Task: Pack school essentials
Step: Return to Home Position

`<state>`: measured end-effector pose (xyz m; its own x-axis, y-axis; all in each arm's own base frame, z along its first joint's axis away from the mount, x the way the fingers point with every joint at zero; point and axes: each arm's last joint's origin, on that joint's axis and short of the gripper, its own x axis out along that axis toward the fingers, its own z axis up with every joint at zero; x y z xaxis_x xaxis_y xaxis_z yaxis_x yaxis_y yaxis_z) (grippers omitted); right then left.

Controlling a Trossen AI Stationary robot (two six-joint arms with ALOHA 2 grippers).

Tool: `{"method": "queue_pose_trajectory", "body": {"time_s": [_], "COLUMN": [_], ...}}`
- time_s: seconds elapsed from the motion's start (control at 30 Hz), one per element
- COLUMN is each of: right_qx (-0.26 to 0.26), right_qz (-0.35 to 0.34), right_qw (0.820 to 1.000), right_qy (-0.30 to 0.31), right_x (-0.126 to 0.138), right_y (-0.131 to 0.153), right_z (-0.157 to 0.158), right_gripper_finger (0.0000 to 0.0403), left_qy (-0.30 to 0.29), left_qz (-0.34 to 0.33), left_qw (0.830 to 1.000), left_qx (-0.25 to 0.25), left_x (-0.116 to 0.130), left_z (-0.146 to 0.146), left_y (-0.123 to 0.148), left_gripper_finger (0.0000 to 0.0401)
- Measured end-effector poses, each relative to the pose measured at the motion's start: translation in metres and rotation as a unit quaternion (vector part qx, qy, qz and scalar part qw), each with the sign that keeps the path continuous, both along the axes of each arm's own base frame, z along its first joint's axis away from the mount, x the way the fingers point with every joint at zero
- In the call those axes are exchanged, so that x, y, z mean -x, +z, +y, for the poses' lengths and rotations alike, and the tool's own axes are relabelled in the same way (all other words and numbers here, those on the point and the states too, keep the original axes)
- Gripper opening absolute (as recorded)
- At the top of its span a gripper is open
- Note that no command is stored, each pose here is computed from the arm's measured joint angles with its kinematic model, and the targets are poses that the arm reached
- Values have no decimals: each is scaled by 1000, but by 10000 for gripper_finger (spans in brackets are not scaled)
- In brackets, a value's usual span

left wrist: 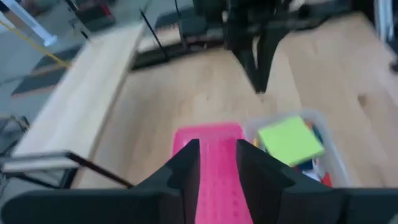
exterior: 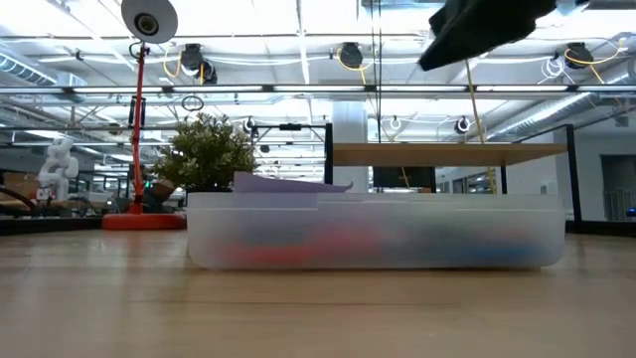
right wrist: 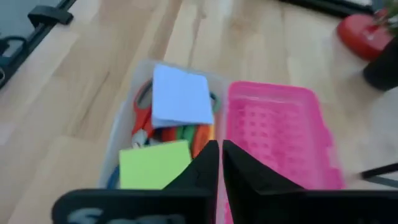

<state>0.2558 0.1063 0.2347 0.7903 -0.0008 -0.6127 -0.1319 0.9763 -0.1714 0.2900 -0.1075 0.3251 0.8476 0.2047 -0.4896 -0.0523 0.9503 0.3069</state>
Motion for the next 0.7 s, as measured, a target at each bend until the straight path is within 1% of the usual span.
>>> {"method": "queue_pose_trajectory", "body": {"time_s": [0.1, 0.13, 0.2, 0.27, 0.33, 0.43, 0.5, 0.57, 0.63, 0.7], "right_qx": [11, 10, 4, -3, -2, 1, 3, 5, 8, 18], "right_qz": [-20, -30, -51, -68, -73, -89, -95, -112, -119, -131], "right_qw": [1000, 999, 999, 998, 997, 996, 995, 994, 993, 991], "right_qy": [13, 16, 17, 17, 14, 4, -5, -9, -8, -13], "right_x": [19, 26, 41, 55, 68, 81, 90, 96, 102, 106], "right_y": [9, 12, 16, 15, 10, 2, -8, -15, -24, -32], "right_z": [-10, -13, -20, -26, -34, -46, -53, -60, -66, -72], "right_gripper_finger": [13, 10, 3, 2, 3, 1, 1, 1, 1, 1], "left_qy": [-3, -7, -17, -29, -41, -46, -56, -72, -70, -44], "left_qz": [-18, -17, -41, -48, -66, -112, -156, -174, -187, -177], "left_qw": [1000, 1000, 999, 998, 997, 993, 985, 981, 977, 982], "left_qx": [-3, -5, 4, 7, 12, 16, 36, 53, 69, 42], "left_x": [7, 10, 14, 23, 29, 43, 52, 63, 71, 80], "left_z": [2, 2, 2, 5, 8, 16, 22, 29, 37, 45], "left_y": [7, 6, 3, -7, -18, -33, -40, -50, -58, -68], "left_gripper_finger": [88, 81, 66, 52, 41, 28, 22, 17, 14, 11]}}
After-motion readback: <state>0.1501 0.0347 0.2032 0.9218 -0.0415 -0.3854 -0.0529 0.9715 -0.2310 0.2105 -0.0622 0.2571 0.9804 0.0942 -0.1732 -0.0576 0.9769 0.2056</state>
